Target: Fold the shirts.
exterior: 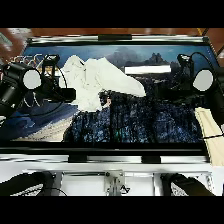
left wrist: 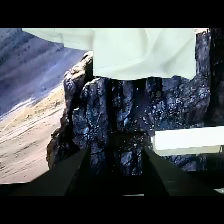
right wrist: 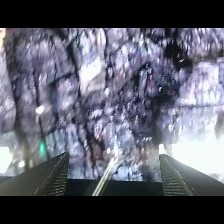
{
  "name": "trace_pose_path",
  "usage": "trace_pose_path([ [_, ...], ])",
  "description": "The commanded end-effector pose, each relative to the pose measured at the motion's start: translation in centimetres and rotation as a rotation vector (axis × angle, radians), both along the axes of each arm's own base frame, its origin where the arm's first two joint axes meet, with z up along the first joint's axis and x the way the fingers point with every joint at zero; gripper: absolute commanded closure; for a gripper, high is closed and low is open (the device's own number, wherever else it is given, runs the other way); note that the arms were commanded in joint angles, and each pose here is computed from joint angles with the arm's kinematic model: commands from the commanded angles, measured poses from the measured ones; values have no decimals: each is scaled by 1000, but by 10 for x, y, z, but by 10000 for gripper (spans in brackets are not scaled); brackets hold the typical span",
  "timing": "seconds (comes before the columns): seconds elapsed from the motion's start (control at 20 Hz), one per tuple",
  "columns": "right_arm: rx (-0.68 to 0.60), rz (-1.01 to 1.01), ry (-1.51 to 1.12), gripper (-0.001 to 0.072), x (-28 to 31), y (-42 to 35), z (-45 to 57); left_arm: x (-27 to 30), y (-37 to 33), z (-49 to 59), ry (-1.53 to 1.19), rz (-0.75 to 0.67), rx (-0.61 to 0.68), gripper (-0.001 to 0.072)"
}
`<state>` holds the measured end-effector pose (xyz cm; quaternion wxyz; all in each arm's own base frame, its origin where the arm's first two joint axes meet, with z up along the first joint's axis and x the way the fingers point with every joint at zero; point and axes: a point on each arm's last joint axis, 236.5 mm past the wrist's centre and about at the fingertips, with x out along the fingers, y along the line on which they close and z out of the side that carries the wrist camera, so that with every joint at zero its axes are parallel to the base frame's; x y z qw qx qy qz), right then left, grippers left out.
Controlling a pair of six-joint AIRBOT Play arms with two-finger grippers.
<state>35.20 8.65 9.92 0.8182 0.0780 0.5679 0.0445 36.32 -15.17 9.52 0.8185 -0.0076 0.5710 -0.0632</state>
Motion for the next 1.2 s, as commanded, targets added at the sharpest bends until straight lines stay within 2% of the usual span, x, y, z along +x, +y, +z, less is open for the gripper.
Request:
trace_pose_path([
  [0.0,32,3,-10,34,2,7,2,0,0,0,1,1,1,297],
  [0.25,73,3,-55,34,12,16,8,0,0,0,1,1,1,297],
  [0.55,290,36,-99,34,56,76,-10,0,0,0,1,1,1,297],
  [0.8,264,112,24,33,53,116,-70,4,-1,1,-13,1,-6,297],
  [0.95,249,125,22,33,52,117,-71,32,-15,15,-146,-5,-68,297],
  [1.15,155,146,12,34,51,99,-73,52,-38,32,-251,-21,-163,296],
])
